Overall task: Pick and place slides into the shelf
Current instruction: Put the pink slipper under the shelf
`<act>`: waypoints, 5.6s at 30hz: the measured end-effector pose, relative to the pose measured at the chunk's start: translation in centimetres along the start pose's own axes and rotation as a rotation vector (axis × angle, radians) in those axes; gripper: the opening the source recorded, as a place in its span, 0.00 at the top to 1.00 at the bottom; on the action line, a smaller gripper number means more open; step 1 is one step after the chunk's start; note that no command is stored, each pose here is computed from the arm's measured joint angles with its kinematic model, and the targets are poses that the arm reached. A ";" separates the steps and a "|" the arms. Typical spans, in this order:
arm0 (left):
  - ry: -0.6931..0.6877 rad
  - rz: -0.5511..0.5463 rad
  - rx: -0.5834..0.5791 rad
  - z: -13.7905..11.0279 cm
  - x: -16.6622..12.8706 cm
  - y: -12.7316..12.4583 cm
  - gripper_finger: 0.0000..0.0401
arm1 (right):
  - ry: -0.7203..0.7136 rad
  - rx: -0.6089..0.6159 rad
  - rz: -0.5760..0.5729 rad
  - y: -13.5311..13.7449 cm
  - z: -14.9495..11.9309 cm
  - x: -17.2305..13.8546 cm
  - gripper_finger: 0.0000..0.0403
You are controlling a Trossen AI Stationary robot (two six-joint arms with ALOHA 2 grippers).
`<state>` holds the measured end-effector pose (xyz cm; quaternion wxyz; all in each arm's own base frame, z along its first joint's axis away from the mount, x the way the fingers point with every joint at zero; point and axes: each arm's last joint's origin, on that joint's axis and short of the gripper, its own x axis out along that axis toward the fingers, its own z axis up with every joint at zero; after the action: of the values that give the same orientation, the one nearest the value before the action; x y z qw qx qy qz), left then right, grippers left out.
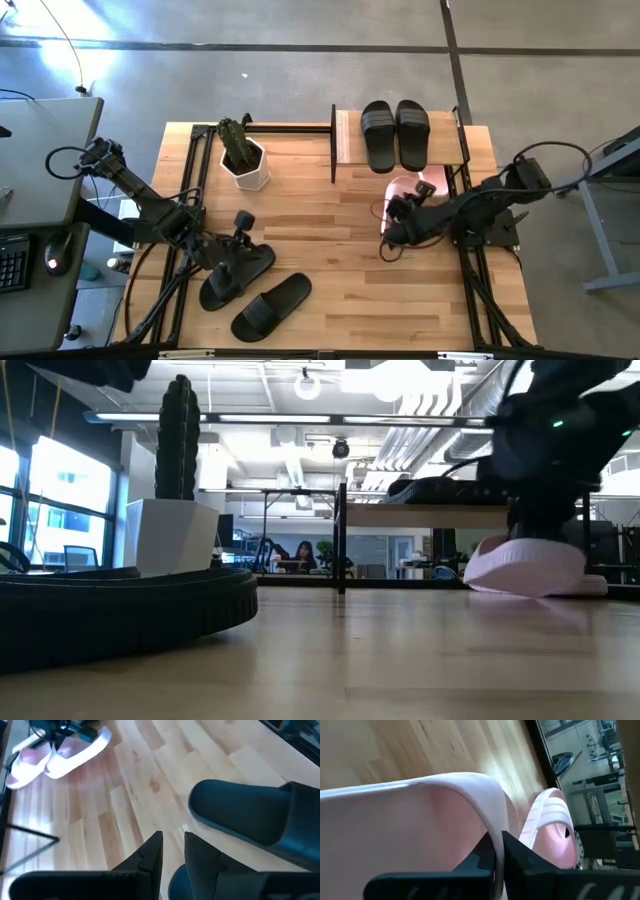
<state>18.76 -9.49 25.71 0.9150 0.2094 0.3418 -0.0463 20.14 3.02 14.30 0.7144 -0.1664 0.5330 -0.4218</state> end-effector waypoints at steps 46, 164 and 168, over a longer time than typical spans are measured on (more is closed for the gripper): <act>0.002 0.014 -0.084 0.0 1.2 3.1 0.83 | 0.108 -0.113 -0.075 -2.9 1.8 6.3 0.85; -0.004 -0.031 0.001 0.0 1.2 2.9 0.83 | 0.302 1.157 0.067 -0.4 0.5 3.9 1.00; -0.004 -0.033 0.001 0.0 1.2 2.9 0.83 | 0.312 1.156 0.074 -0.4 0.4 3.8 1.00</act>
<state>20.33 -6.75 25.91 0.9148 0.2039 0.3432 -0.0622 20.66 -0.27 12.37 0.6168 0.3317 0.3212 -0.6375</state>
